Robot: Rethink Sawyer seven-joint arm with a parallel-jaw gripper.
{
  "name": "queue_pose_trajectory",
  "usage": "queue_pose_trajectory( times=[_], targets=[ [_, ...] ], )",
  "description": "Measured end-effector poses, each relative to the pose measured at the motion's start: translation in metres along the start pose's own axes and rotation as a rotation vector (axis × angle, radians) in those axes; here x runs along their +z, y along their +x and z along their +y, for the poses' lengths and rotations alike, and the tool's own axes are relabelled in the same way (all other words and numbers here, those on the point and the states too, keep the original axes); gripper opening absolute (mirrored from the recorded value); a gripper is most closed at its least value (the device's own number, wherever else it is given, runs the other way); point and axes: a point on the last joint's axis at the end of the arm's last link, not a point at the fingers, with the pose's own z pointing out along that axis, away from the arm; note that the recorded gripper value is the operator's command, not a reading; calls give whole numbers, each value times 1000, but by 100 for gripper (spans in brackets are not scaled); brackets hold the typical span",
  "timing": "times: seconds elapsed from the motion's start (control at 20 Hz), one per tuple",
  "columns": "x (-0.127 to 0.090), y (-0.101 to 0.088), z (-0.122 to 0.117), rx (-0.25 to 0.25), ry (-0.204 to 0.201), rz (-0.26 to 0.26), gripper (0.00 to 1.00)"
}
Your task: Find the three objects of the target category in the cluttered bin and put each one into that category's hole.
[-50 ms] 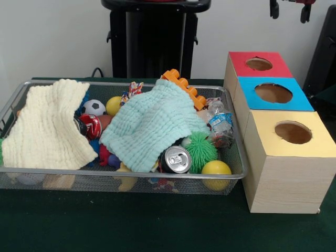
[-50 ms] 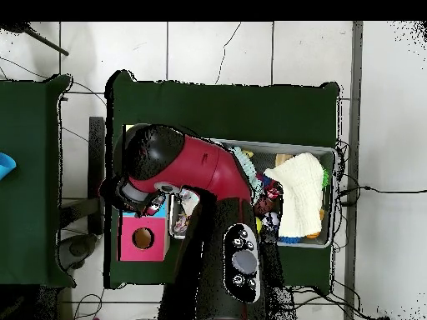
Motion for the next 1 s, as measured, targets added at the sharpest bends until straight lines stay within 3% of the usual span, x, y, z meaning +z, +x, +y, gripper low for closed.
queue_pose_trajectory(
  times=[0.35,0.5,1.0],
  targets=[
    [3,-3,-3,-2,14,-16,100],
    [6,-10,-9,-6,36,-57,100],
    [6,-40,-48,22,74,-106,100]
  ],
)
